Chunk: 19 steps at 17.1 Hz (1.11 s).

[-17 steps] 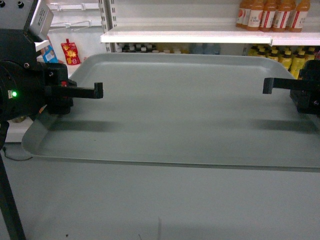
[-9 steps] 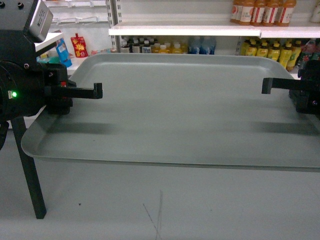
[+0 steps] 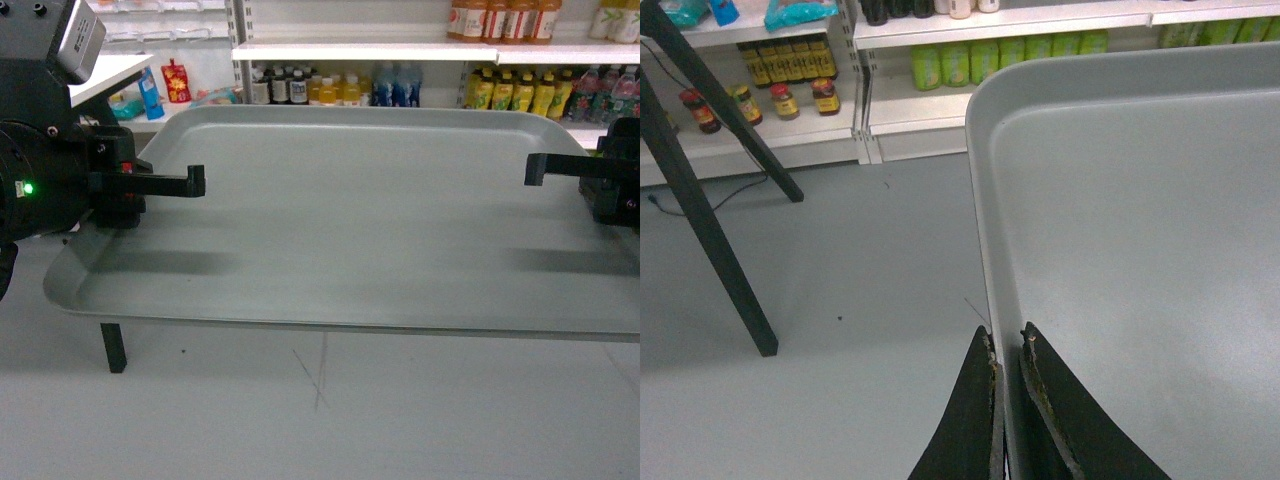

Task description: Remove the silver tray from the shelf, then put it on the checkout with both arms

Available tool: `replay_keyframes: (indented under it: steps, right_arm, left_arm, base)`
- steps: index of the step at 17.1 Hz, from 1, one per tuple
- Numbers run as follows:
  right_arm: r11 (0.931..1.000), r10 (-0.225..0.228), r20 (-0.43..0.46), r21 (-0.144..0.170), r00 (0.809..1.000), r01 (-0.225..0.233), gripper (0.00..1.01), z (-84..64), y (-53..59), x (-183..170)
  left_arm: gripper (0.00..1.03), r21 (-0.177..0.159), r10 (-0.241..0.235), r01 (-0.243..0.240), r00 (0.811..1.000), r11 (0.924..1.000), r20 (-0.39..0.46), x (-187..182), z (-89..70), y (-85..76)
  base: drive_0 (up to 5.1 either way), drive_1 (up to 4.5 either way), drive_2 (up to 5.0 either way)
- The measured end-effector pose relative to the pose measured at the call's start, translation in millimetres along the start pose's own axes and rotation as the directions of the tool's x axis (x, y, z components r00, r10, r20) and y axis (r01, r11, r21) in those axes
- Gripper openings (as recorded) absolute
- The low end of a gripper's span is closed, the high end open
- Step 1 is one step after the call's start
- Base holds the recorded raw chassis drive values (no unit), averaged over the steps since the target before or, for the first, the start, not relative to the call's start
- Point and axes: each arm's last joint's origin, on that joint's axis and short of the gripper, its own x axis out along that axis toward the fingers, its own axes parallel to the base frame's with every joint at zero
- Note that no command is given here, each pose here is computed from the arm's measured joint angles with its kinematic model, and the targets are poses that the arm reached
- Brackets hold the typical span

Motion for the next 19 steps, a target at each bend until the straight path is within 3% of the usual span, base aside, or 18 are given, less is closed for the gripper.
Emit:
replay_keyframes:
  steps: [5, 14, 19]
  right_arm:
    - [1.0, 0.0, -0.002, -0.001, 1.0, 0.0, 0.03, -0.2, 0.1, 0.0]
    - [1.0, 0.0, 0.0, 0.0, 1.0, 0.0, 0.03, 0.7, 0.0, -1.4]
    - [1.0, -0.005, -0.001, 0.002, 1.0, 0.005, 0.03, 0.9, -1.8, -1.0]
  left_arm:
    - [0.04, 0.001, 0.001, -0.001, 1.0, 1.0, -0.001, 0.1, 0.1, 0.0]
    - [0.04, 0.001, 0.0, 0.0, 1.0, 1.0, 0.0, -0.6, 0.4, 0.1]
    - [0.04, 0.002, -0.004, 0.004, 1.0, 1.0, 0.001, -0.5, 0.8, -1.4]
  base:
    - [0.1, -4.16, 4.3]
    - [0.0, 0.0, 0.0]
    - [-4.9, 3.19, 1.8]
